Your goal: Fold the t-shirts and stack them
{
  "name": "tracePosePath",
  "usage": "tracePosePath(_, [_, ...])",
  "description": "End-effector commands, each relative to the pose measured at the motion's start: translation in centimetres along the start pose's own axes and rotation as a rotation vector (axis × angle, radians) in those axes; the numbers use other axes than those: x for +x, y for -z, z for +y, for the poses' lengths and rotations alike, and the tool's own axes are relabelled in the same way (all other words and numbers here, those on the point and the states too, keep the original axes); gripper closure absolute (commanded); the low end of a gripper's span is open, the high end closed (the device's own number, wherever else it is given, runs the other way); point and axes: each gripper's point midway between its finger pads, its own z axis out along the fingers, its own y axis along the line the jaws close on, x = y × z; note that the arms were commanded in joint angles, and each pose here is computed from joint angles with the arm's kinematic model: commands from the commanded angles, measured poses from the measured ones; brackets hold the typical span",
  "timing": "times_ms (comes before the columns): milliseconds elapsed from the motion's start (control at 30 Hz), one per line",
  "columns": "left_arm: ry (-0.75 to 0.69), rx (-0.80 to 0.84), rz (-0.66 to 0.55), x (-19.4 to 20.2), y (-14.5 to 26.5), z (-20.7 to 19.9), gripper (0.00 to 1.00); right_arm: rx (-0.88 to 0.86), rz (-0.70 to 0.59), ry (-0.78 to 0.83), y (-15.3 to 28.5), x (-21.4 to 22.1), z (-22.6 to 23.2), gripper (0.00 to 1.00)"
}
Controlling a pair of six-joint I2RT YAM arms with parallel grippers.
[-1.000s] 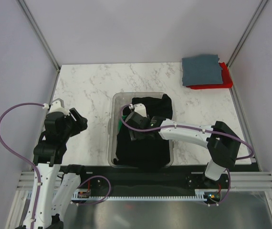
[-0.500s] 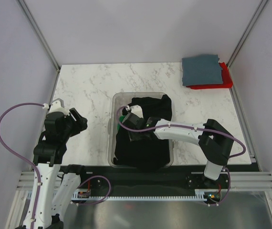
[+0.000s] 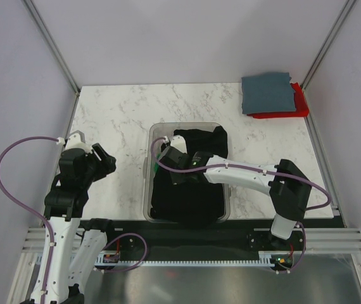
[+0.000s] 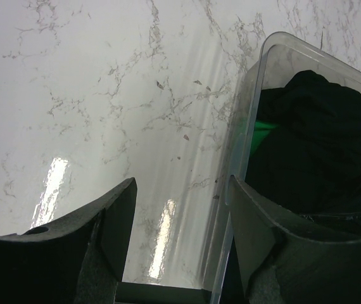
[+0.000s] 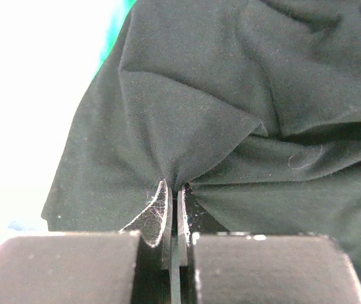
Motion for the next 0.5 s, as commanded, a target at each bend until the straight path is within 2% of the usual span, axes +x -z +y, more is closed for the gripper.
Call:
tracePosePath(0, [0.041,-0.011,-0.027,-0.6,0.0,0.1,0.33,-0.034,-0.121,-0.025,3.8,-4.3,0.9,1.0])
tracePosePath(167, [0.04,-0.014,-0.02,-0.5,-0.1,0.1,0.33,0.0,-0.232,-0.003,8.5,-8.9,-0.2,1.0])
tracePosePath(233, [0.039,-0.016,-0.021,-0.5,-0.2,0.1,0.33,0.009,-0.321,-0.016,11.5,-12.1,-0.8,1.0])
tracePosePath(333, [0.042,-0.017,-0.018,-0.5,-0.2,0.1,0.33,0.074,-0.466,-0.046,17.1,-16.7,-4.1,1.0])
tracePosePath(467, [0.041,-0.02,-0.014,-0.4,-0.3,0.2,0.33,0.181,-0.691,-0.142,27.2,-20.8,-10.8,1.0])
